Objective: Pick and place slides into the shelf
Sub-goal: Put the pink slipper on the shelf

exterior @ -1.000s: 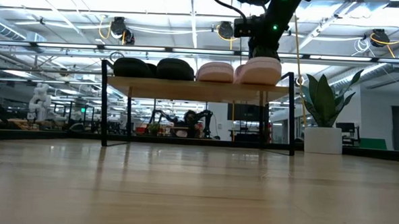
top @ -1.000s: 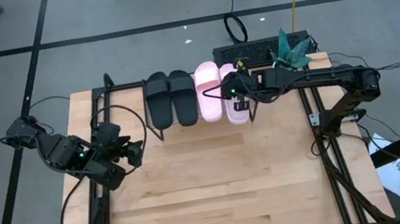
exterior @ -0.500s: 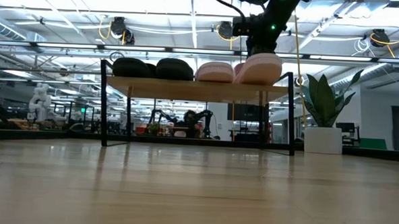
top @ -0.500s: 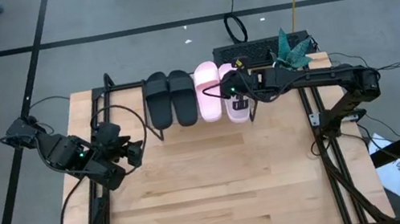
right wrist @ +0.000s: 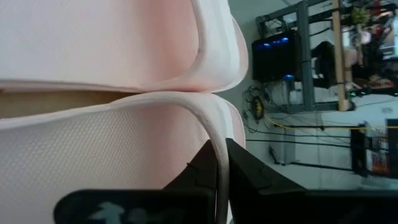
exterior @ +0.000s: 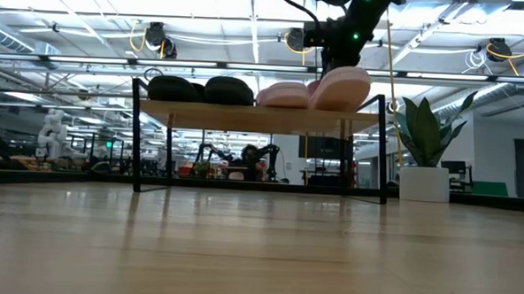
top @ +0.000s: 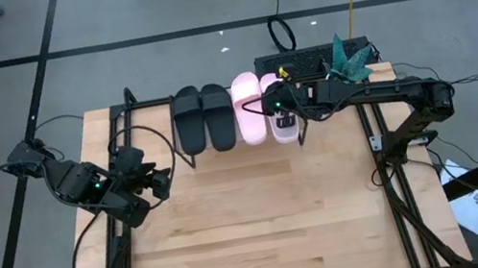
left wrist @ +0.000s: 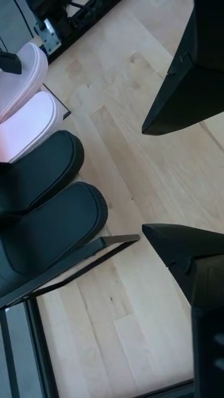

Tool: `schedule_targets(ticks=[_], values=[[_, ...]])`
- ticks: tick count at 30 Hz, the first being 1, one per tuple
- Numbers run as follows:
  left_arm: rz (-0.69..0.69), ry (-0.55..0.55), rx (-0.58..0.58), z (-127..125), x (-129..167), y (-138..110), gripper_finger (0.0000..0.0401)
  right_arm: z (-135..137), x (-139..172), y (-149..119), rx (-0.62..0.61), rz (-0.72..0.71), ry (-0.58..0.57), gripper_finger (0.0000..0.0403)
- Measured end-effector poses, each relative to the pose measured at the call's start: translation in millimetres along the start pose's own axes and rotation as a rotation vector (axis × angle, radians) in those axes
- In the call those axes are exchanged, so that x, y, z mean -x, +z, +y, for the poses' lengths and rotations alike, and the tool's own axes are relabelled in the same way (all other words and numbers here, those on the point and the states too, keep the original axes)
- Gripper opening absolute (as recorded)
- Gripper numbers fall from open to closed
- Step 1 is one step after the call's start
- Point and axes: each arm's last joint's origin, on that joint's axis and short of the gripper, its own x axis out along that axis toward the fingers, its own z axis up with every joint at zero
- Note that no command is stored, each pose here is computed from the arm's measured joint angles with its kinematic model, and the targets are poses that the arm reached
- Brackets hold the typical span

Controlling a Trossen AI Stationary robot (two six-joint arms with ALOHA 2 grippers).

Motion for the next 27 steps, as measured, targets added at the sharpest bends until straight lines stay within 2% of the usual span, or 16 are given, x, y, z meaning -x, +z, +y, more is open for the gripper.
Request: schedule_targets(ticks=[27], values=[[0.000, 0.000, -0.006, 0.0, 0.0, 0.0, 0.0239, 3.5, 3.7, -0.1, 0.030, 0.033, -0.037, 0.0006]])
